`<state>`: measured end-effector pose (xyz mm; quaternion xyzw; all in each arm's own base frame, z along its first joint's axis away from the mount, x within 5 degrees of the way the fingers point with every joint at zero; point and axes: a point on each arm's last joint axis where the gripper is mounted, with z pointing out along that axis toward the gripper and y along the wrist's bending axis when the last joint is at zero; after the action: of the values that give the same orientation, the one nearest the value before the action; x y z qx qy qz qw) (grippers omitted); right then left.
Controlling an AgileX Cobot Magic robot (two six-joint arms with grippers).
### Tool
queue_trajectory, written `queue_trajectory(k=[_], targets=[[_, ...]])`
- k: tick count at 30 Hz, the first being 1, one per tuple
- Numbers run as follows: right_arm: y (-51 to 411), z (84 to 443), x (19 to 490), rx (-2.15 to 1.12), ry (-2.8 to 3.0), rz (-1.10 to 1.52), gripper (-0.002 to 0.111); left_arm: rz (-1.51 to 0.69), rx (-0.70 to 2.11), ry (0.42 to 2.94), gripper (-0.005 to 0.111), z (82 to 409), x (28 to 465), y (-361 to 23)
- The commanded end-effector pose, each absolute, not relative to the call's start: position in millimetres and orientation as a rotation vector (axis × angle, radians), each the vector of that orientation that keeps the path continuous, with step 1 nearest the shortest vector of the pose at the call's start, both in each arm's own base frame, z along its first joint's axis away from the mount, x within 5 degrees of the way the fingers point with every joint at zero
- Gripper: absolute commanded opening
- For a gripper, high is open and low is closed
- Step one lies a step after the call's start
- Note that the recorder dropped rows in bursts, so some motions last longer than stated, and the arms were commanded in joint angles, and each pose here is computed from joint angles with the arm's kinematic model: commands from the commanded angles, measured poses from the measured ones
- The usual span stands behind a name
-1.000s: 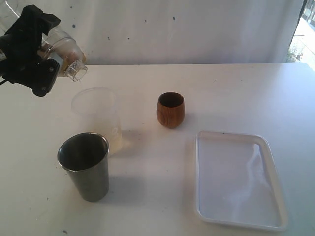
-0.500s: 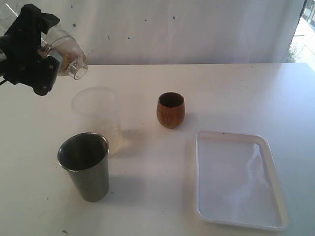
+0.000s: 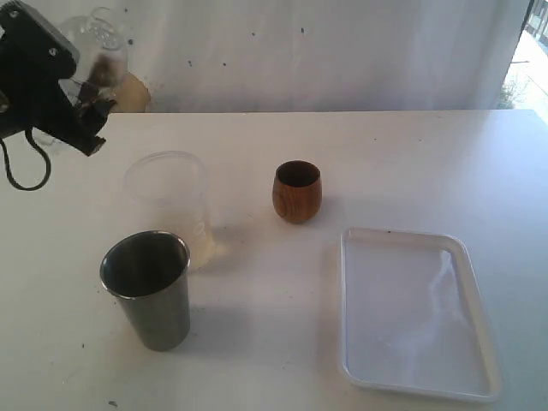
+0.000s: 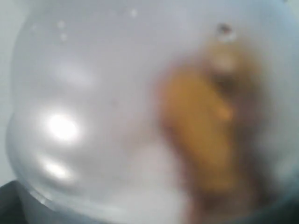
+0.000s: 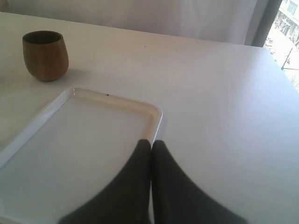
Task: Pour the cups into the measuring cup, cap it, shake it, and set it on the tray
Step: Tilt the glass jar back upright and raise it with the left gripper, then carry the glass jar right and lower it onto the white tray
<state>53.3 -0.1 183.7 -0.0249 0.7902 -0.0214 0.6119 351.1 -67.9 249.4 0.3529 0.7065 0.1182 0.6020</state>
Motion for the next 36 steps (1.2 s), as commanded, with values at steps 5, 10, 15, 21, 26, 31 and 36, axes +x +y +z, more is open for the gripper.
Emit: queue_trajectory(k=[5, 10, 15, 21, 26, 31, 36], targets=[[0, 182, 54, -0.053, 1.825, -0.052, 0.000, -0.204, 0.217, 1.766, 0.000, 259, 352, -67], [0, 182, 54, -0.053, 1.825, -0.052, 0.000, -0.250, 0.180, 1.775, 0.000, 259, 352, -68], [0, 182, 54, -0.053, 1.825, -0.052, 0.000, -0.258, 0.204, 1.753, 0.000, 261, 352, -69], [0, 182, 54, -0.053, 1.825, -0.052, 0.000, -0.263, 0.259, 1.700, 0.000, 265, 352, -73], [0, 182, 54, -0.053, 1.825, -0.052, 0.000, -0.312, 0.251, 1.608, 0.000, 276, 350, -75], [0, 182, 54, -0.053, 1.825, -0.052, 0.000, -0.431, 0.222, 1.550, 0.000, 291, 346, -80], [0, 182, 54, -0.053, 1.825, -0.052, 0.000, -0.587, 0.407, 1.537, 0.000, 307, 340, -115]])
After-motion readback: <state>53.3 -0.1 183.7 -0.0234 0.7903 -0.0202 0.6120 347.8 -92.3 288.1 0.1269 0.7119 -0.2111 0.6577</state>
